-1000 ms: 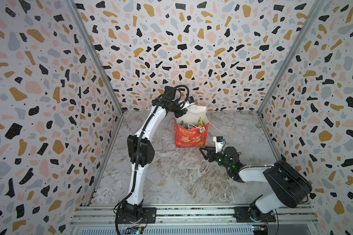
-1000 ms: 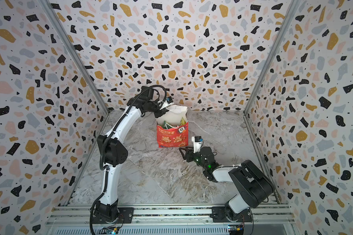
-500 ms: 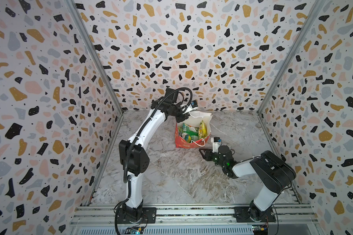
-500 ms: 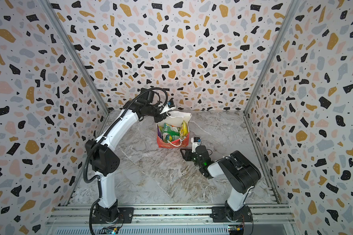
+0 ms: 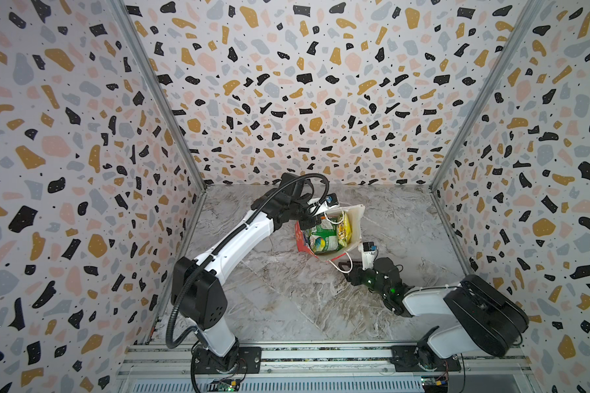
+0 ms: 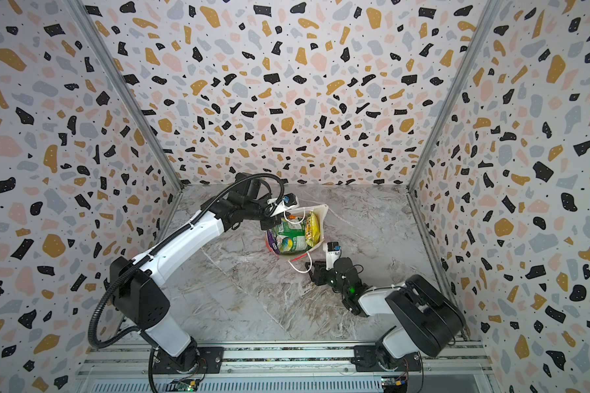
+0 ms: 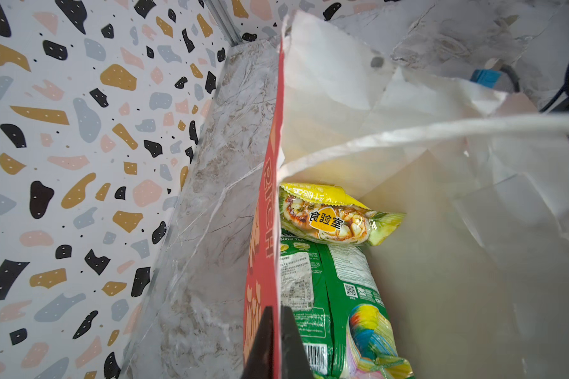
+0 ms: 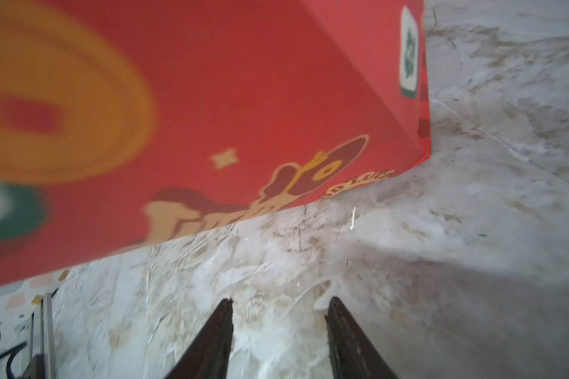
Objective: Take the snacks out of the paper bag
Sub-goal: Pick up the paper bag at the center of the table.
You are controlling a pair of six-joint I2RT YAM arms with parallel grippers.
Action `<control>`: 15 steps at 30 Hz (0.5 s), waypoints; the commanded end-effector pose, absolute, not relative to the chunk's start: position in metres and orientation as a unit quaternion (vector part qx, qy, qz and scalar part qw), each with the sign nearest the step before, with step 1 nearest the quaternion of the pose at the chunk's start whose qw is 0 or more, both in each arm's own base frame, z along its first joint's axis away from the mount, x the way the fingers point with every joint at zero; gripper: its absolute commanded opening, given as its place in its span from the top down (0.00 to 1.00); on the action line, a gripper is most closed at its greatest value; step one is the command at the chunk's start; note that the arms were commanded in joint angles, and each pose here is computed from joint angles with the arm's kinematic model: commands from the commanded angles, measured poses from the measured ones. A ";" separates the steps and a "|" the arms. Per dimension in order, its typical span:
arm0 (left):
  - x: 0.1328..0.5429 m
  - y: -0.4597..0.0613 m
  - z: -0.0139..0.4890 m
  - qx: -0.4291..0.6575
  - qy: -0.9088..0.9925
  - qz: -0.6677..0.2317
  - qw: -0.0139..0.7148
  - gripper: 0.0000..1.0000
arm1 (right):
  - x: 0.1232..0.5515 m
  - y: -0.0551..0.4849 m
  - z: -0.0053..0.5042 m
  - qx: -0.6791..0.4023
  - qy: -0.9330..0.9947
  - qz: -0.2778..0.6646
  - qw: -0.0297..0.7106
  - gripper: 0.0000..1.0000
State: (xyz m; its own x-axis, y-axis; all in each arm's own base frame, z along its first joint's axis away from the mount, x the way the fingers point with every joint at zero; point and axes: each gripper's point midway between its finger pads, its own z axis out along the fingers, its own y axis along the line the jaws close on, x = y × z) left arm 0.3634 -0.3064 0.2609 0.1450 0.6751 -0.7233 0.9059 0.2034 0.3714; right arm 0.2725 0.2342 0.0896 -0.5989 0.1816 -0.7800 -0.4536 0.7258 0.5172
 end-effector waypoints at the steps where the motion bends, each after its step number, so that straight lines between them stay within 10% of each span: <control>1: 0.352 -0.324 0.298 0.596 0.600 -0.160 0.509 1.00 | 0.264 0.218 0.086 -0.108 0.820 0.319 0.463 0.50; 15: 0.308 -0.339 0.282 0.572 0.608 -0.218 0.505 1.00 | 0.256 0.190 0.103 -0.053 0.833 0.297 0.464 0.54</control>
